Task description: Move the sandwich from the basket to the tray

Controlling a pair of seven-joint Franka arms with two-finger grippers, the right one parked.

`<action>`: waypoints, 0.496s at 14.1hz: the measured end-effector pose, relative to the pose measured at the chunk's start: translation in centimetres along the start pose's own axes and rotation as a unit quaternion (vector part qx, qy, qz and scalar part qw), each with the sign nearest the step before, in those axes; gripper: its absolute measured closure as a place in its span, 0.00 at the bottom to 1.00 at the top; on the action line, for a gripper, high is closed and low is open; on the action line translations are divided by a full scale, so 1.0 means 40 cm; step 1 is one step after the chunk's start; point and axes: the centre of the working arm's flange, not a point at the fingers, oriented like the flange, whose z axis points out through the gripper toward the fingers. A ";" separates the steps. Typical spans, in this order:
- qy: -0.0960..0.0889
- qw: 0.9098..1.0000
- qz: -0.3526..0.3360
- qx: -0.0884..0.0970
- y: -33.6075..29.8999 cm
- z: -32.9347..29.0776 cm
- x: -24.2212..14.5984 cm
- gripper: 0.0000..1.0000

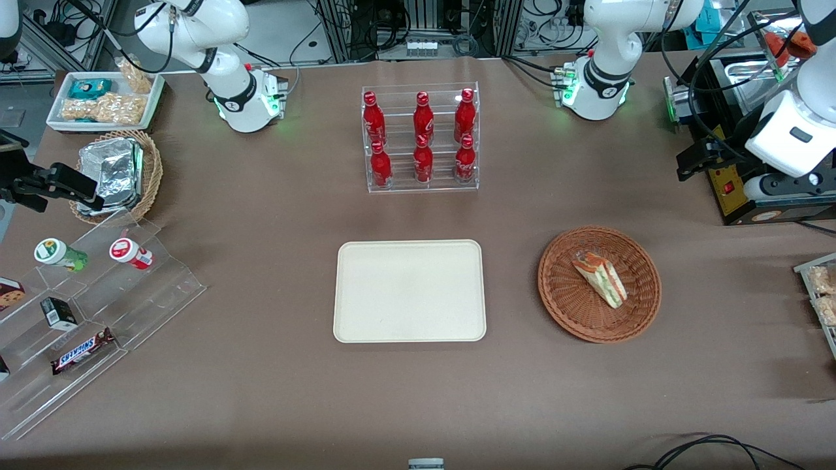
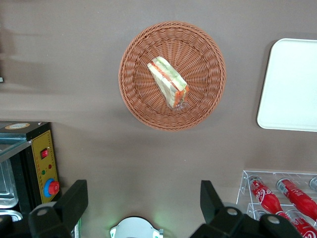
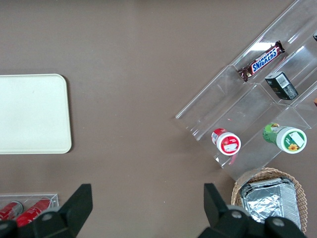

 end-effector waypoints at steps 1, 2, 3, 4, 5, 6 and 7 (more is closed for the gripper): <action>-0.002 1.000 0.000 0.000 0.001 0.005 0.004 0.00; -0.004 1.000 0.001 0.001 0.002 0.010 0.006 0.00; -0.006 1.000 0.001 0.001 0.003 0.016 0.009 0.00; -0.010 1.000 0.001 0.002 0.005 0.028 0.011 0.00; -0.013 1.000 0.001 0.002 0.007 0.048 0.018 0.00; -0.013 1.000 0.002 0.002 0.010 0.080 0.029 0.00; -0.009 1.000 0.003 0.001 0.016 0.126 0.047 0.00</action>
